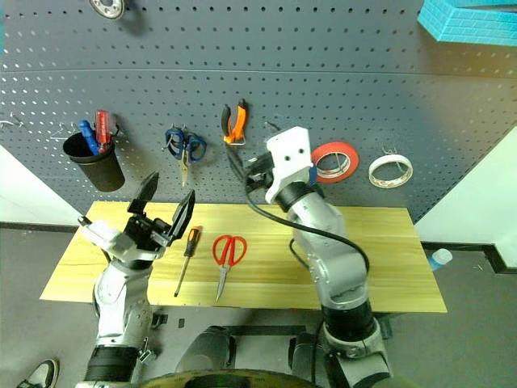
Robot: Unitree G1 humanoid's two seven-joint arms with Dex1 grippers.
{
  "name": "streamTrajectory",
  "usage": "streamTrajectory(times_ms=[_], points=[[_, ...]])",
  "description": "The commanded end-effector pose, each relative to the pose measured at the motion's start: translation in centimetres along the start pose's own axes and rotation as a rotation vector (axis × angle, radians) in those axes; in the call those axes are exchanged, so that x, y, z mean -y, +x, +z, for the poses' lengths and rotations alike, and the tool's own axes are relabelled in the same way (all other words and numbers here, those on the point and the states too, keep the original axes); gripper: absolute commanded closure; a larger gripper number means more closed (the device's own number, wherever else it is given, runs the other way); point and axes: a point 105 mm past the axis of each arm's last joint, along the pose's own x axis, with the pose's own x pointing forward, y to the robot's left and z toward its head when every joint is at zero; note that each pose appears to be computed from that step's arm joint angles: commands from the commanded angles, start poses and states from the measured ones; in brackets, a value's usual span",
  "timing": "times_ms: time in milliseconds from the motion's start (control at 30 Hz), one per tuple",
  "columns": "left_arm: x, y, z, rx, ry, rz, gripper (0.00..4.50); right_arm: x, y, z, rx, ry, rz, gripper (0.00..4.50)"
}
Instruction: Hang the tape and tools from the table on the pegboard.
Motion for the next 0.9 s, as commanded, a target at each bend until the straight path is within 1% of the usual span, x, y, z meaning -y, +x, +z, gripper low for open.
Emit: streamTrajectory(times_ms=[33,133,333,500,633,700,767,833,900], points=[[0.4,0.8,-0.6,-0.014,0.005,-0.022,0.17,-0.5,-1.6,0.2,-0.033,0.066,0.164,0.04],[0.6,1.2,-1.4,-0.035,0.002,-0.024,0.17,-1.1,-3.4,-1.1,-0.117,0.109,0.278,0.04],[0.0,1.6,-2.6,-0.080,0.019,0.030,0.17,-1.8,-6.2,-2.5,-0.199,0.143,0.421,0.04],[-0.9,1.9,-3.6,-0.132,0.016,0.115,0.17,-1.9,-7.6,-3.0,-0.219,0.142,0.502,0.04],[-0.7,1.7,-4.3,-0.174,0.011,0.125,0.17,-1.7,-8.1,-3.5,-0.241,0.134,0.539,0.04],[-0.3,1.1,-6.3,-0.326,0.034,0.089,0.17,-1.4,-8.1,-3.7,-0.245,0.129,0.537,0.04],[-0.1,0.6,-7.2,-0.399,0.049,0.071,0.17,-1.3,-8.1,-3.8,-0.246,0.126,0.534,0.04],[0.2,-0.2,-8.9,-0.546,0.047,0.035,0.17,-1.5,-8.0,-3.7,-0.243,0.126,0.537,0.04],[0.0,-0.9,-10.0,-0.644,0.042,0.052,0.17,-1.7,-8.0,-3.6,-0.238,0.128,0.543,0.04]])
